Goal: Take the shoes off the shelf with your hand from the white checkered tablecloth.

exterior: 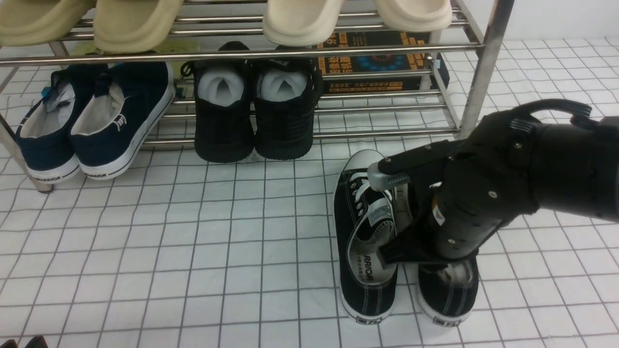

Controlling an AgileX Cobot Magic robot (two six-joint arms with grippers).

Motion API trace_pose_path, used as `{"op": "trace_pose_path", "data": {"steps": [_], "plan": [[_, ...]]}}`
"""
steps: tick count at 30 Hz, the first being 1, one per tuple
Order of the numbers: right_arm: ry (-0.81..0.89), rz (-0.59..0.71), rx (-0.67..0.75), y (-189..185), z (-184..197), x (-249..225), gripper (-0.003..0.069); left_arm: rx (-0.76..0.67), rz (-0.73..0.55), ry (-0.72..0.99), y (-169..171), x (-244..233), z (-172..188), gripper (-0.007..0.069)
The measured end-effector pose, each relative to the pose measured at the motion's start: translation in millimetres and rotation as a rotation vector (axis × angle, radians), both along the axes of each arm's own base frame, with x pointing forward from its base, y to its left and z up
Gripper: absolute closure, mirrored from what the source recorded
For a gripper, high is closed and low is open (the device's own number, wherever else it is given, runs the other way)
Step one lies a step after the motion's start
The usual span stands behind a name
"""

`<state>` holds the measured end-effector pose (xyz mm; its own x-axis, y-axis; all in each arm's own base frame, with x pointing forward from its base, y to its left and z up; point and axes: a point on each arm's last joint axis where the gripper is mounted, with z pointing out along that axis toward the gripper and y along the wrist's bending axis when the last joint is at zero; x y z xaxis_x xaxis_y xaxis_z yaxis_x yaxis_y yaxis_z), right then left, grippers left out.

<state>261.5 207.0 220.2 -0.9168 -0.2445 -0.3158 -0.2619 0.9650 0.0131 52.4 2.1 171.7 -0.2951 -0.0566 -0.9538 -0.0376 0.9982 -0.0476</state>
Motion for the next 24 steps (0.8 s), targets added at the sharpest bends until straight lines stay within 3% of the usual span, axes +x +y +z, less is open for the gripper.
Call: {"op": "trace_pose_path", "data": {"steps": [5, 9, 15, 19, 24], "plan": [[-0.036, 0.015, 0.013, -10.2, 39.3, -10.9, 0.0312, 0.0, 0.0, 0.0, 0.0, 0.0, 0.0, 0.0385], [-0.077, 0.063, 0.007, -27.8, 81.6, -29.9, 0.0295, 0.0, 0.0, 0.0, 0.0, 0.0, 0.0, 0.0385], [-0.178, 0.068, -0.008, -77.8, 143.3, -79.6, 0.0476, 0.0, 0.0, 0.0, 0.0, 0.0, 0.0, 0.0385], [-0.311, 0.056, 0.063, -110.8, 172.3, -115.0, 0.0646, 0.0, 0.0, 0.0, 0.0, 0.0, 0.0, 0.0385], [-0.447, 0.07, 0.168, -141.3, 159.9, -152.6, 0.0673, 0.0, 0.0, 0.0, 0.0, 0.0, 0.0, 0.0385]]}}
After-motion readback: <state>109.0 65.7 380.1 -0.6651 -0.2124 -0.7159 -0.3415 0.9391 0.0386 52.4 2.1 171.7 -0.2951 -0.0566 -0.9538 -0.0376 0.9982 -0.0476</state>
